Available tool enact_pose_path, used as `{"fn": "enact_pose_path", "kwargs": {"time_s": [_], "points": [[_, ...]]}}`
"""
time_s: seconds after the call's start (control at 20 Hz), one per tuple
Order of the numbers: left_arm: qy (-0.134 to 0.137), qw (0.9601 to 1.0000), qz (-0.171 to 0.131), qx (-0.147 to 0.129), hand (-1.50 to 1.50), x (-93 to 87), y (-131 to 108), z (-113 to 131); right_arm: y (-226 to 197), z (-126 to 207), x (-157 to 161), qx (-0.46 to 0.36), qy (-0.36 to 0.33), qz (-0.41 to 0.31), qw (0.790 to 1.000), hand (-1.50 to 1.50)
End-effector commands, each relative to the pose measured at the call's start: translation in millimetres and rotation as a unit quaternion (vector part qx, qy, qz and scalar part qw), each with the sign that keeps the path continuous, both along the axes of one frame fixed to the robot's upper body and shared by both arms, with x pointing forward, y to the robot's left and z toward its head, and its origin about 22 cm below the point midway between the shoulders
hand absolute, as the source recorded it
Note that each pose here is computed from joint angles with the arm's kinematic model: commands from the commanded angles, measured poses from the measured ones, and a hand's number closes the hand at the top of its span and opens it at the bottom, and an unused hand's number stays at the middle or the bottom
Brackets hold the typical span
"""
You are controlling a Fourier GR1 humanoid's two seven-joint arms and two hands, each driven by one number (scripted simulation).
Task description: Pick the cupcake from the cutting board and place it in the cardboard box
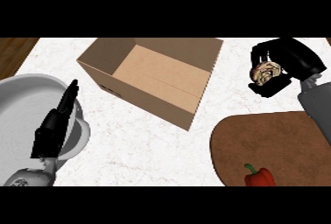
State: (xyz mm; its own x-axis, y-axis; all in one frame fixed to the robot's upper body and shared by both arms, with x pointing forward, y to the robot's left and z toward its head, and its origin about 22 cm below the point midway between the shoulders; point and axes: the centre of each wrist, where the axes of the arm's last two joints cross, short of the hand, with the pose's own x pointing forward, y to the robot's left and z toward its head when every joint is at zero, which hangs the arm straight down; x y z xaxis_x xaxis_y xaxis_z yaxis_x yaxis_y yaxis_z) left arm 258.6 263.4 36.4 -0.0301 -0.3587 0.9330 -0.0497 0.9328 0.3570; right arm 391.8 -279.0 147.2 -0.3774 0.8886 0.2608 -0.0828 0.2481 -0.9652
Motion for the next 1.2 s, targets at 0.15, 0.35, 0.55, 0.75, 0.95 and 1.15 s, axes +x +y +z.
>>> {"fn": "enact_pose_path", "kwargs": {"time_s": [0.15,0.35,0.55,0.75,0.95,1.15], "points": [[0.058,0.9980,0.024,-0.003,0.00,-1.9,10,-25,26,37,27,0.188,-0.030,0.143,0.971,1.50],[0.053,0.9981,0.032,-0.004,0.00,-5.2,15,-20,51,51,43,0.203,-0.025,0.181,0.962,1.50],[0.053,0.9977,0.039,0.011,0.00,-20.8,21,-33,83,80,42,0.222,-0.012,0.216,0.951,1.50],[0.055,0.9977,0.039,0.010,0.00,-25.9,24,-26,130,82,47,0.212,0.000,0.200,0.957,1.50],[0.052,0.9982,0.030,0.001,0.00,-18.5,26,-21,168,104,53,0.196,0.002,0.191,0.962,1.50],[0.051,0.9984,0.024,0.001,0.00,-11.1,12,-26,197,72,55,0.189,0.025,0.189,0.963,1.50]]}}
